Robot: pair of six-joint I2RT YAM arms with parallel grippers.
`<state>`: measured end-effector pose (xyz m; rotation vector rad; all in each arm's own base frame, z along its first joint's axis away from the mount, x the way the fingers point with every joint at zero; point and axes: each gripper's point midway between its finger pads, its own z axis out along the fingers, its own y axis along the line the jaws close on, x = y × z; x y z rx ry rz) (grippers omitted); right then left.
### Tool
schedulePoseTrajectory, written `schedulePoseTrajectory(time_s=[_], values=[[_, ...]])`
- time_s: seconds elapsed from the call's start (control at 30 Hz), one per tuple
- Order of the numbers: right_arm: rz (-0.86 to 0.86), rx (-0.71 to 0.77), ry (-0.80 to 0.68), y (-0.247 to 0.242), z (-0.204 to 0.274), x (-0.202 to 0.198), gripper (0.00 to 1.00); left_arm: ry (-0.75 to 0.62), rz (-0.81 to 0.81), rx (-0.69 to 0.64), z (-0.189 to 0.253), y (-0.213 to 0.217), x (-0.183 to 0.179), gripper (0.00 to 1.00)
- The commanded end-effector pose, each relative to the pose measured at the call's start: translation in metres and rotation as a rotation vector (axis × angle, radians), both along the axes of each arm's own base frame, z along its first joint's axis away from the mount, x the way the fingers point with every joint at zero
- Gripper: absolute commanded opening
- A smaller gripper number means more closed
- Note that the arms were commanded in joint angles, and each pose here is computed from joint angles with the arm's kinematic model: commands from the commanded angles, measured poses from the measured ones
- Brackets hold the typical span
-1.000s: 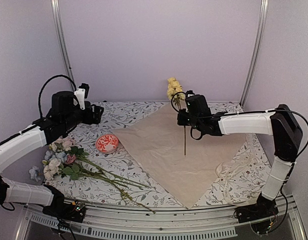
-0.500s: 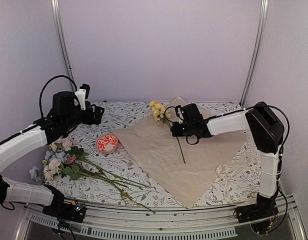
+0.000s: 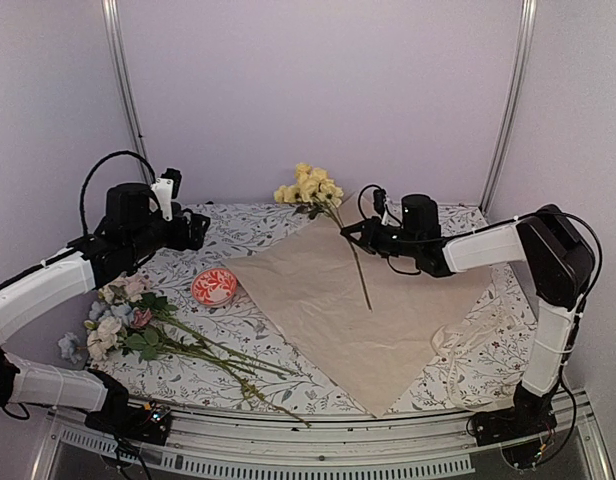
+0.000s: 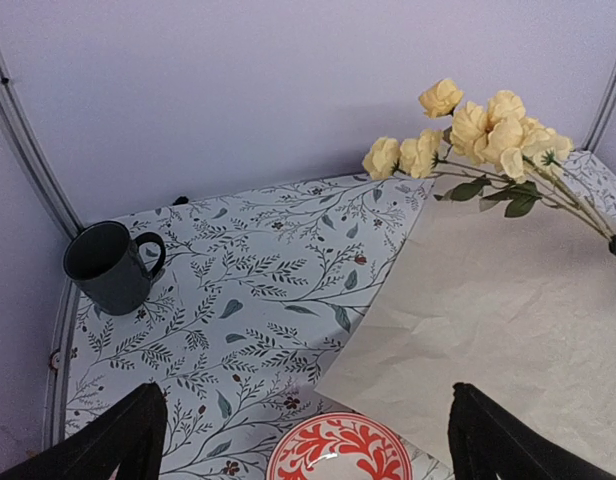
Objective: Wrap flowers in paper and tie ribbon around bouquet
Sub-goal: Place the fake flower on the flattened wrapping paper.
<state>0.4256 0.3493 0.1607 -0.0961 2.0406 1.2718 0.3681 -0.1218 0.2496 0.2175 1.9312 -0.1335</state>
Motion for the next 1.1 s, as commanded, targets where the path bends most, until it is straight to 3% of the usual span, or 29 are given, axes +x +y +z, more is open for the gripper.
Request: schedulePoseTrajectory(time_s=[0.0,0.27,0.47,0.63,0.8,1.07], values=[[-0.073,0.132,0.046,-0.005,0.013,0.000,0.00,0.001,-0.001,0.010,-0.002,0.002,0.002,0.99],[-0.198,0.131,0.246,-0.017,-0.055,0.010,0.00,0.004,-0.001,0.011,-0.003,0.002,0.002,0.99],[-0.243,0.077,0.347,-0.031,-0.090,0.011,0.11,0.002,-0.004,0.011,-0.002,0.002,0.002,0.99],[-0.267,-0.008,0.393,-0.048,-0.117,0.013,0.14,-0.001,-0.005,0.010,-0.001,0.001,0.001,0.99],[-0.237,-0.076,0.398,-0.047,-0.123,0.013,0.31,0.001,-0.006,0.010,-0.001,0.001,0.001,0.99],[-0.356,-0.256,0.250,-0.075,-0.070,0.019,0.42,-0.002,-0.004,0.011,0.000,0.002,0.001,0.98]])
